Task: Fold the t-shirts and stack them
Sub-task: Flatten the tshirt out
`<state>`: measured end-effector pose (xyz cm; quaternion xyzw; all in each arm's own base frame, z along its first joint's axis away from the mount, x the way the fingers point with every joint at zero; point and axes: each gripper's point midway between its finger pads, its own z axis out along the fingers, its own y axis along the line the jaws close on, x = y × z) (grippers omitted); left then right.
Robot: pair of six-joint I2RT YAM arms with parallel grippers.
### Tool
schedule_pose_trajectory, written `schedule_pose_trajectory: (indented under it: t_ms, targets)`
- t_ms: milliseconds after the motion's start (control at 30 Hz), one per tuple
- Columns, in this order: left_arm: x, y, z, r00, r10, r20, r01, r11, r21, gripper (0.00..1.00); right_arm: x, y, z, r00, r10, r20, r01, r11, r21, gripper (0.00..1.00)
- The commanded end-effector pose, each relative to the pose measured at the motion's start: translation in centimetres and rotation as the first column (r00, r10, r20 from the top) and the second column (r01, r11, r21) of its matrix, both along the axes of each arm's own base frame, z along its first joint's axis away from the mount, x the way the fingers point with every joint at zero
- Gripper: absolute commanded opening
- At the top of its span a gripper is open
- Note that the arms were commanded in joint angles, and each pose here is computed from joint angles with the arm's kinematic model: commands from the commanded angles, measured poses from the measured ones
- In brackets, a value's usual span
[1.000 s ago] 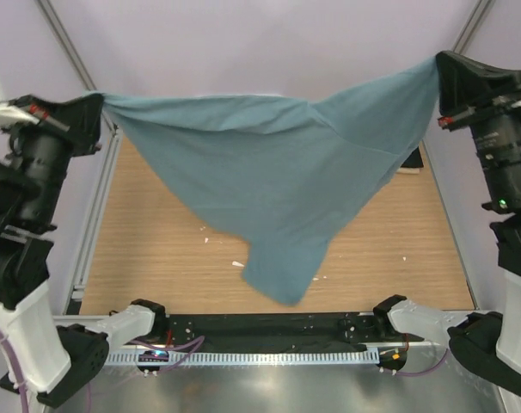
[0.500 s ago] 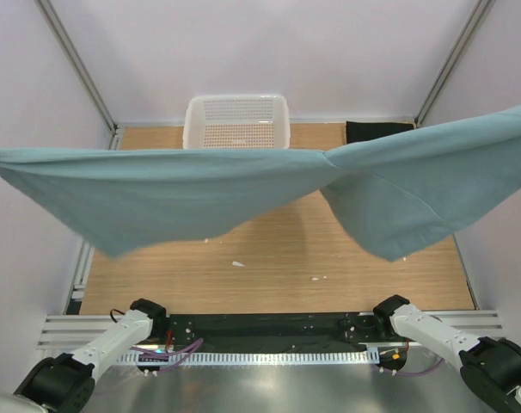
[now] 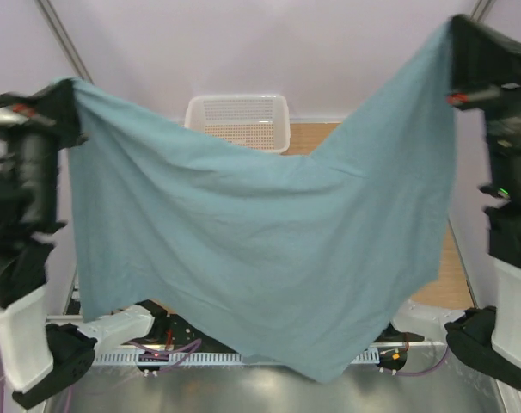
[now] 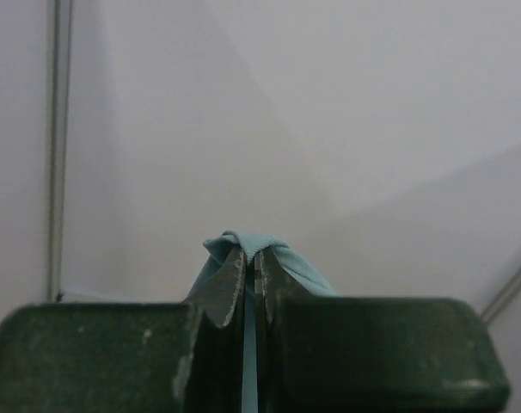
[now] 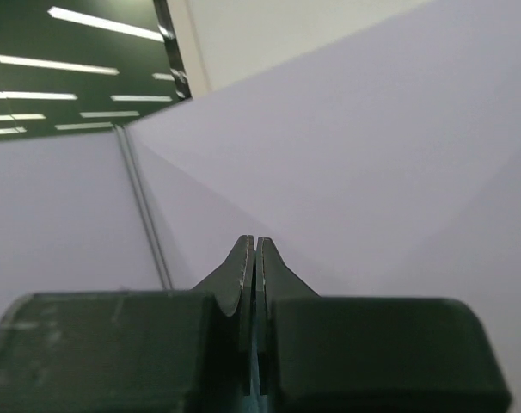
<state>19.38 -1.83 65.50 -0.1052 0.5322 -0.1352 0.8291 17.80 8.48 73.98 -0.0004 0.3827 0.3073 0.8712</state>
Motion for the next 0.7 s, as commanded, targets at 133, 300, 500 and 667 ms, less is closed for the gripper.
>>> schedule_pose_trajectory:
  t_ms: [133, 300, 500, 667]
  targets:
    - [16.0, -0.9, -14.9, 0.885, 0.29, -0.364, -0.225, 0.952, 0.209, 0.0, 16.4, 4.8, -12.5, 0.935, -0.237, -0.265, 0.178, 0.957, -0.23, 0.01]
    - [22.9, 0.3, -29.7, 0.743, 0.351, -0.57, -0.188, 0.927, 0.325, 0.0, 24.5, 2.8, -23.1, 0.853, -0.279, -0.442, 0.186, 0.952, -0.244, 0.01]
    - [27.2, 1.6, -43.0, 0.56, 0.356, -0.748, -0.122, 0.928, 0.351, 0.0, 30.0, 1.9, -35.2, 0.727, -0.346, -0.593, 0.148, 0.922, -0.357, 0.01]
    - [29.6, 2.3, -46.7, 0.505, 0.274, -0.818, -0.076, 0.959, 0.274, 0.0, 30.7, 1.1, -39.1, 0.686, -0.384, -0.618, 0.121, 0.898, -0.424, 0.01]
